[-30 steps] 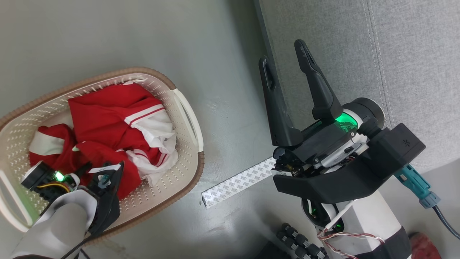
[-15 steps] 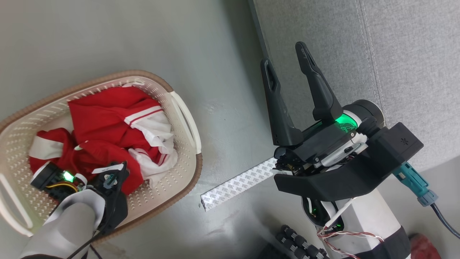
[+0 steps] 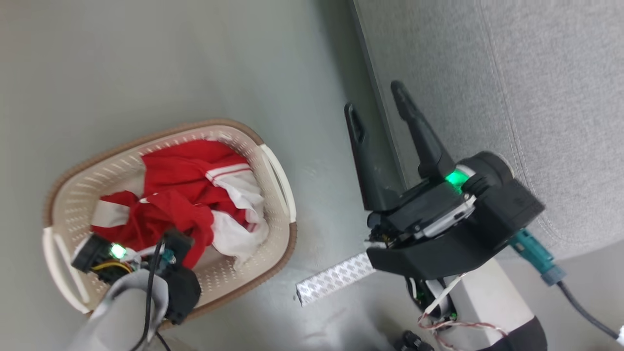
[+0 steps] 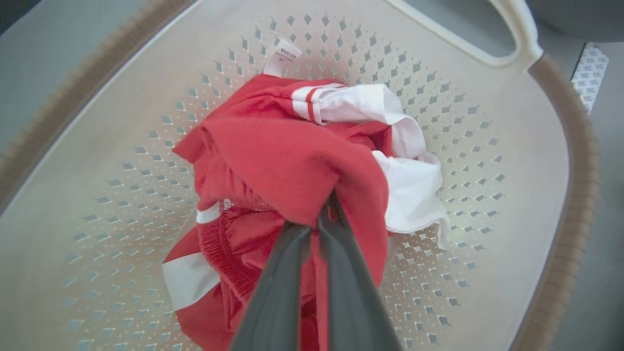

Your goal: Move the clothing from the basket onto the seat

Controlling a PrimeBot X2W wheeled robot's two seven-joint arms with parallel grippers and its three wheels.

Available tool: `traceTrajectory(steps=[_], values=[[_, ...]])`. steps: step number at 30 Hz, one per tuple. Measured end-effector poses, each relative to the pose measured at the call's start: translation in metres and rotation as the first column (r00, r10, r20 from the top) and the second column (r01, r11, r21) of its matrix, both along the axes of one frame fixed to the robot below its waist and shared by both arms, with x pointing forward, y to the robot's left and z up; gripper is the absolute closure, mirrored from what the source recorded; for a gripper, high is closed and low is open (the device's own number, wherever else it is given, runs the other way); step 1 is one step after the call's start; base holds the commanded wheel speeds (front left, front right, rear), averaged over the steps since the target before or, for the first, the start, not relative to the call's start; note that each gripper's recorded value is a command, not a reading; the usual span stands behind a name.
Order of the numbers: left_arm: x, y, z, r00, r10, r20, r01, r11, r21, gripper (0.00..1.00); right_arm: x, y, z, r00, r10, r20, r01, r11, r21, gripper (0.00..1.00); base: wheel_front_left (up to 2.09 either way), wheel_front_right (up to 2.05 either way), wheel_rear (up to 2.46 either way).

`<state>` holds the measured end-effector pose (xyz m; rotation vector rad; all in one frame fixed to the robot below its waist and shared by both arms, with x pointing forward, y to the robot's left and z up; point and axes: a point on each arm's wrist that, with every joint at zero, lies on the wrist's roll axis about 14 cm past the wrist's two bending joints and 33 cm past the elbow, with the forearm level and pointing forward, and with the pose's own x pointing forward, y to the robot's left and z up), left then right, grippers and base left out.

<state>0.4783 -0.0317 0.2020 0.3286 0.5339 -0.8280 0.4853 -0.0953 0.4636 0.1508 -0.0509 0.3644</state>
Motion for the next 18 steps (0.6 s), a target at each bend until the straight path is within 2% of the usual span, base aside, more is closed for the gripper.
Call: traceTrajectory(steps=[10, 13, 18], values=[[-0.011, 0.012, 0.078, 0.989, 0.111, 0.096, -0.096, 0.985, -0.146, 1.00, -0.026, 0.015, 0.022, 0.999, 0.032, 0.030, -0.032, 0.999, -0.022, 0.00, 0.00, 0.00, 0.00], [-0.013, 0.020, 0.115, 0.973, 0.184, 0.139, -0.153, 0.966, -0.206, 1.00, -0.039, 0.016, 0.030, 0.999, 0.028, 0.035, -0.028, 0.999, -0.025, 0.00, 0.00, 0.00, 0.00], [-0.027, 0.030, 0.156, 0.954, 0.238, 0.183, -0.184, 0.945, -0.271, 1.00, -0.059, 0.016, 0.039, 0.999, 0.016, 0.039, -0.015, 1.000, -0.017, 0.00, 0.00, 0.00, 0.00]])
